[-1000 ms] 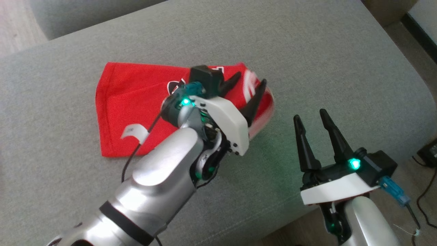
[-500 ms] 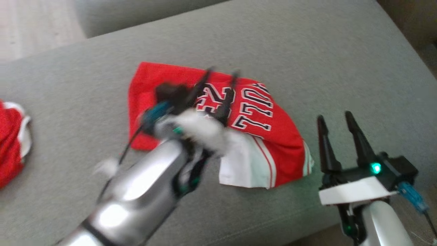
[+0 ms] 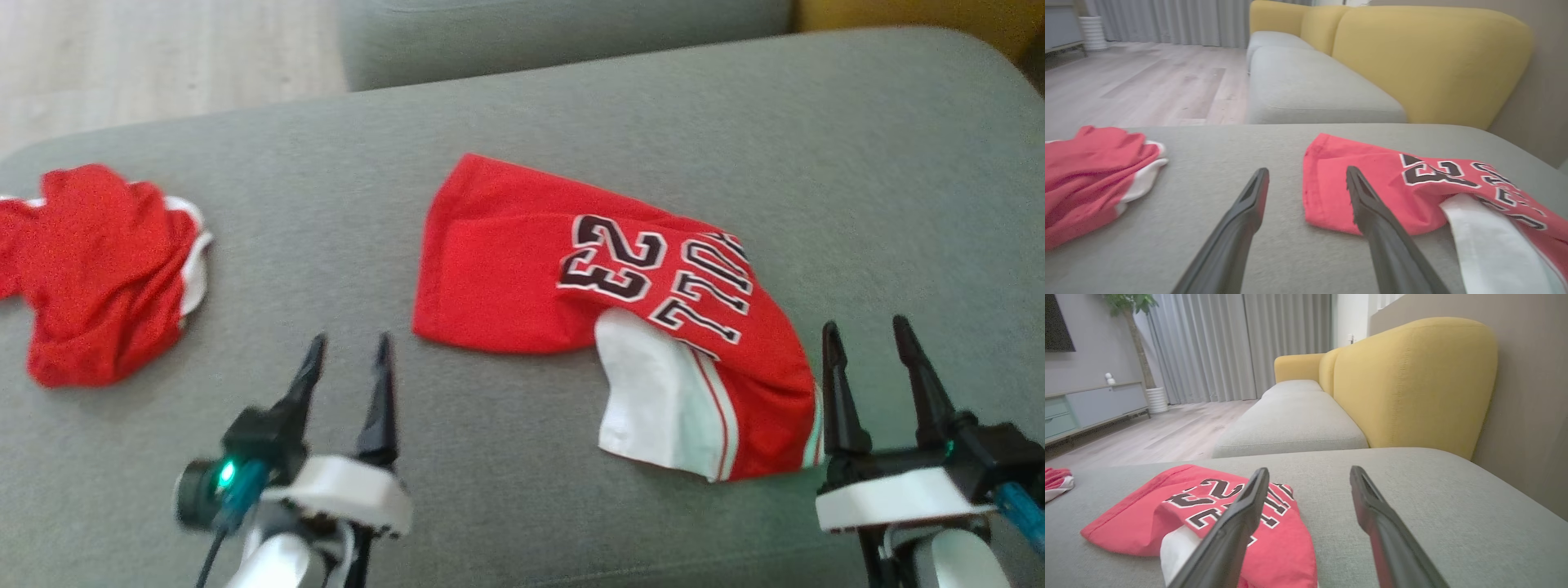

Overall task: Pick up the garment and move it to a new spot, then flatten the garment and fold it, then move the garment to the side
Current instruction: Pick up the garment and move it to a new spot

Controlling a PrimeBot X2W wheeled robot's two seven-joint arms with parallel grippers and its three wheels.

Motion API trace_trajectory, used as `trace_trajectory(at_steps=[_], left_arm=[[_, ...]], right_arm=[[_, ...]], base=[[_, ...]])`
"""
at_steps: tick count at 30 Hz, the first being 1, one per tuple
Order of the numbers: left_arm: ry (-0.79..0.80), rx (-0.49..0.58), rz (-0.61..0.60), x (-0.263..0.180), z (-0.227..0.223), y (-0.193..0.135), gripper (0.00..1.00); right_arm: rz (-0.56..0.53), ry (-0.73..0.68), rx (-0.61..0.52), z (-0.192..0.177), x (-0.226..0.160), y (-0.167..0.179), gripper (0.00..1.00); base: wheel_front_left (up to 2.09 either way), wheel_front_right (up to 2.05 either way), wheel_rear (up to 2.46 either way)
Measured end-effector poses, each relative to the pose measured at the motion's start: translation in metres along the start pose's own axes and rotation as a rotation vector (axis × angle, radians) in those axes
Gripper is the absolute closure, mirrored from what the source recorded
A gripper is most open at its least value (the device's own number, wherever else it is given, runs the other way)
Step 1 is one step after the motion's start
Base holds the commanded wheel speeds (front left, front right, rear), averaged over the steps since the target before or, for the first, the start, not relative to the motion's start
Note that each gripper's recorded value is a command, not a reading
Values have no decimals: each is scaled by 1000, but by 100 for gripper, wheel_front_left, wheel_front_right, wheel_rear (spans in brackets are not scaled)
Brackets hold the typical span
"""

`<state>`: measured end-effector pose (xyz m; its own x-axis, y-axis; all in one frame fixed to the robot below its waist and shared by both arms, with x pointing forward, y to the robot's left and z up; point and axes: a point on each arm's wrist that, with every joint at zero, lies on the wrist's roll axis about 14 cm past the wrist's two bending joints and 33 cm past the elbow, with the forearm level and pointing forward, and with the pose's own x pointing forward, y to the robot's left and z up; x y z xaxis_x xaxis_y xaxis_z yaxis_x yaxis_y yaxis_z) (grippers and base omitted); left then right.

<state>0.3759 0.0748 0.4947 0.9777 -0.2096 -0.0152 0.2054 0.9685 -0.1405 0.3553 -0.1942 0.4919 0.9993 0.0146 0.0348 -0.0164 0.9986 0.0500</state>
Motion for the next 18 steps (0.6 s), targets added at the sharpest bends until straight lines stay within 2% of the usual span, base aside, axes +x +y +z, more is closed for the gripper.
trace_trajectory(at_steps=[7, 18], left_arm=[[-14, 20, 144, -34, -2, 45, 0], [-22, 36, 245, -76, -6, 84, 0]], right_arm=[[45, 20, -19, -6, -1, 13, 0], [73, 52, -34, -16, -18, 20, 0]], base=[[0, 0, 0], [0, 0, 0]])
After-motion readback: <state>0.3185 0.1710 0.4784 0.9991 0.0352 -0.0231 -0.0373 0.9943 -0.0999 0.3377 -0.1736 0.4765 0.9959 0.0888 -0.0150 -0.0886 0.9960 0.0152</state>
